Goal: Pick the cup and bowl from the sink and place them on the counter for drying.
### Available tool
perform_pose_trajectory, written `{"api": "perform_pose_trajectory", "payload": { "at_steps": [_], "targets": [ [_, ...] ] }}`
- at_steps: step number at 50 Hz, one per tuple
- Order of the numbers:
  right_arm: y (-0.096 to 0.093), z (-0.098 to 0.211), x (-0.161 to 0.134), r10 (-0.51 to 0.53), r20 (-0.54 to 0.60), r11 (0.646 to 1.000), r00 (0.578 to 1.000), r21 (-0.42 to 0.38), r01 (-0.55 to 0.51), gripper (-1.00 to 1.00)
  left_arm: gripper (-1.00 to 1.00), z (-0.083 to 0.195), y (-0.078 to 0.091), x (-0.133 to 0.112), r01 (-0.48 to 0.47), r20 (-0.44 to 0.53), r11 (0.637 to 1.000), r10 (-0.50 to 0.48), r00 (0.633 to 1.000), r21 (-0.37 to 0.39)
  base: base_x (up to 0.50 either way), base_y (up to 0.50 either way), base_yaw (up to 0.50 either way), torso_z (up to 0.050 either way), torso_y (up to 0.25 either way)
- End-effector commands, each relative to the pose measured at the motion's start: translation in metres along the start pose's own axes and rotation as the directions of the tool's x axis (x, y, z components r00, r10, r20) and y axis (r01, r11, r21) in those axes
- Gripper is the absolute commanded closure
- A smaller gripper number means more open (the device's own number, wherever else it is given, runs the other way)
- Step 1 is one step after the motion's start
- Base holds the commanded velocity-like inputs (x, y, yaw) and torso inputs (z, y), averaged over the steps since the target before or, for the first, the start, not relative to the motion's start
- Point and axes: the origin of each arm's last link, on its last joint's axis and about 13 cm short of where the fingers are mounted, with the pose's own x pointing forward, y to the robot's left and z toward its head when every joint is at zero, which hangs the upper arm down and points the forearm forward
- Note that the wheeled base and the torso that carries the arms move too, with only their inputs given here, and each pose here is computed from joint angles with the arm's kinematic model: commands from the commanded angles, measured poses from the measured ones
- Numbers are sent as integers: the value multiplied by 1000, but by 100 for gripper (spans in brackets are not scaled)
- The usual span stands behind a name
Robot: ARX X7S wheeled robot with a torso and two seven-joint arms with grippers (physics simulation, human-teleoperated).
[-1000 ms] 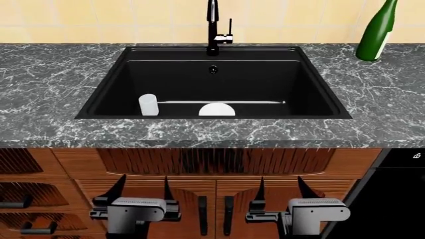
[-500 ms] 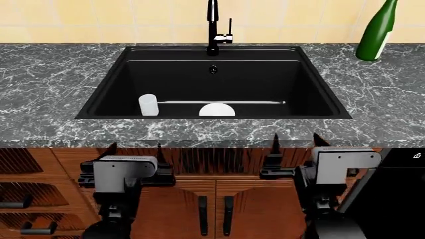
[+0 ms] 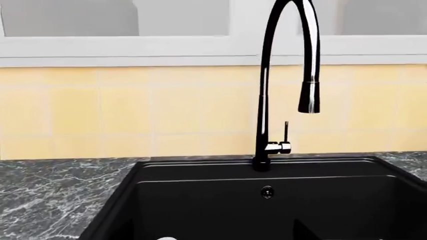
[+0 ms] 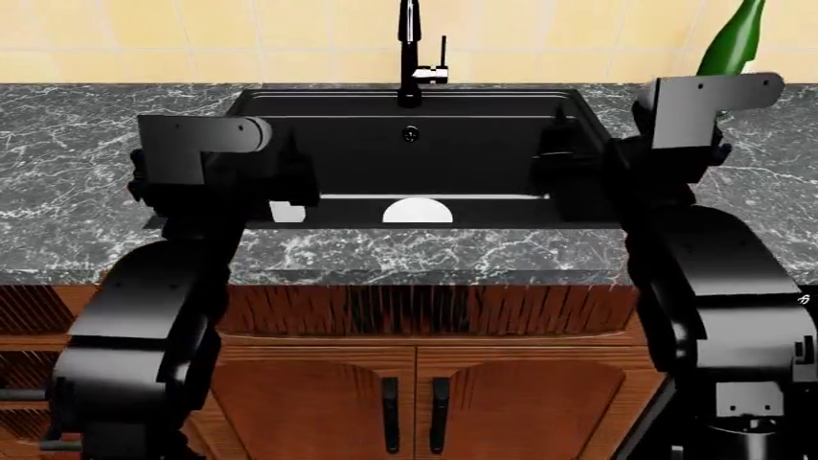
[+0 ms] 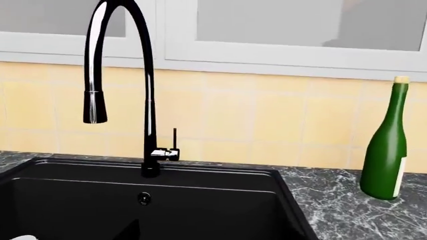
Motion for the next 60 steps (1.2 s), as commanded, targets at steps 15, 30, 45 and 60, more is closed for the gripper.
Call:
{"api": "perform_pose_trajectory", "payload": {
  "at_steps": [15,30,45,60],
  "targets": [
    [-19,26,37,50,-113,999,992,-2,-51,-100,-100,35,10,34,7,-190,998,-20,982,-69,0,0,0,30,0],
    [-42,59,55,103,-174,994,979,-29,-110,-100,-100,76,15,65,11,-308,998,-28,951,-57,244,0,0,0,0],
    [-44,58,41,160,-251,987,955,39,-156,-100,-100,78,18,72,-5,-335,1000,-5,942,-30,500,0,0,0,1],
    [-40,63,40,174,-257,985,951,50,-166,-100,-100,72,22,73,-6,-343,1000,-1,939,-20,409,0,0,0,2]
  ]
}}
